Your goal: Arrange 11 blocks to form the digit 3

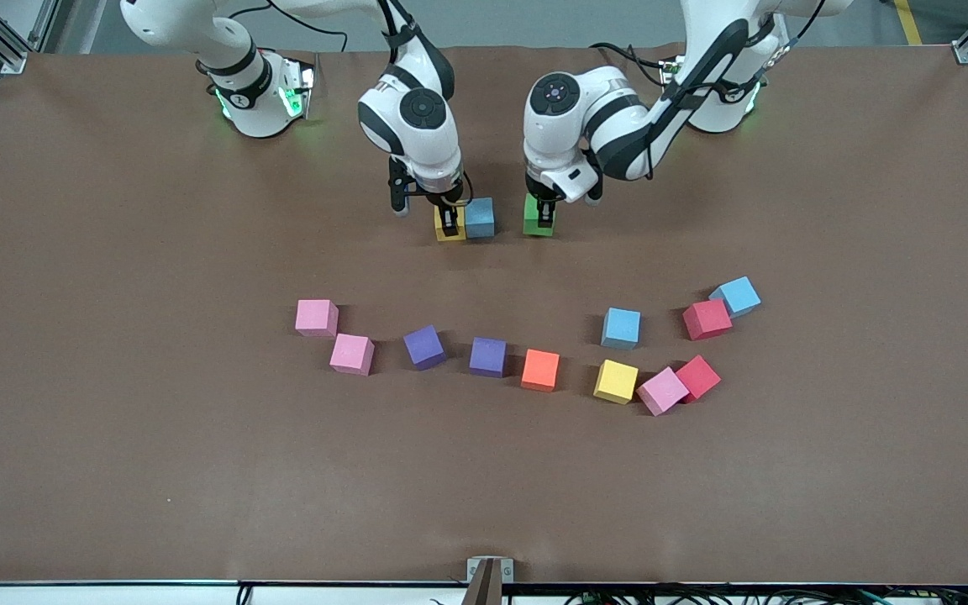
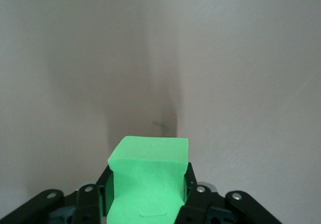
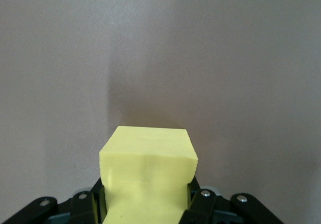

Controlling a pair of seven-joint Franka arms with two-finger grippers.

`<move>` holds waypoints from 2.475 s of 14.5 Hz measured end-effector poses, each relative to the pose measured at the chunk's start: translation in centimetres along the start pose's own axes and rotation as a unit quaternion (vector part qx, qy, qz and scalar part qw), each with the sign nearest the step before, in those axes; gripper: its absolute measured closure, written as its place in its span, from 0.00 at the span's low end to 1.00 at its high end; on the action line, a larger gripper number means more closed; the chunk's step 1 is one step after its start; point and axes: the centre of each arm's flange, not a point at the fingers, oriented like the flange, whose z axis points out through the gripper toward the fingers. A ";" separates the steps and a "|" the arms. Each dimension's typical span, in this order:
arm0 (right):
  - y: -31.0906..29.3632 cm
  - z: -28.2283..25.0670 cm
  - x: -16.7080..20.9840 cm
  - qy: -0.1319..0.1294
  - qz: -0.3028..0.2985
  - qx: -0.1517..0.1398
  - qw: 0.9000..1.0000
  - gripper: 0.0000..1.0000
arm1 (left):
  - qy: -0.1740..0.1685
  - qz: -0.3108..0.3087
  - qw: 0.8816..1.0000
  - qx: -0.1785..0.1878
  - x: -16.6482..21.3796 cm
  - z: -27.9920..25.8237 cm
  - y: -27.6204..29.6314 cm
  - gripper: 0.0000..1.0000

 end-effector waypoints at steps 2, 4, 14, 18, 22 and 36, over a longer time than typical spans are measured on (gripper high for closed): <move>0.2 0.0 -0.3 0.000 -0.003 0.000 1.000 0.41 | -0.007 -0.008 1.000 0.013 -1.4 0.7 -0.3 0.44; 0.2 0.0 -0.4 0.000 -0.004 0.001 1.000 0.41 | -0.014 -0.007 1.000 0.026 -2.5 1.4 -0.4 0.44; 1.2 2.3 -0.5 0.016 -0.010 -0.013 1.000 0.00 | -0.033 -0.032 0.998 0.036 -3.7 1.9 2.1 0.44; 1.2 2.3 -0.5 0.020 -0.009 -0.017 1.000 0.00 | -0.032 -0.028 0.998 0.042 -4.1 2.4 1.6 0.44; 0.9 2.2 -0.5 0.022 -0.007 -0.018 1.000 0.00 | -0.032 -0.028 0.998 0.043 -4.2 2.5 1.6 0.44; -1.3 -5.7 0.6 0.019 -0.013 -0.034 0.999 0.00 | -0.036 -0.016 0.999 -0.035 -0.2 -5.4 8.7 0.00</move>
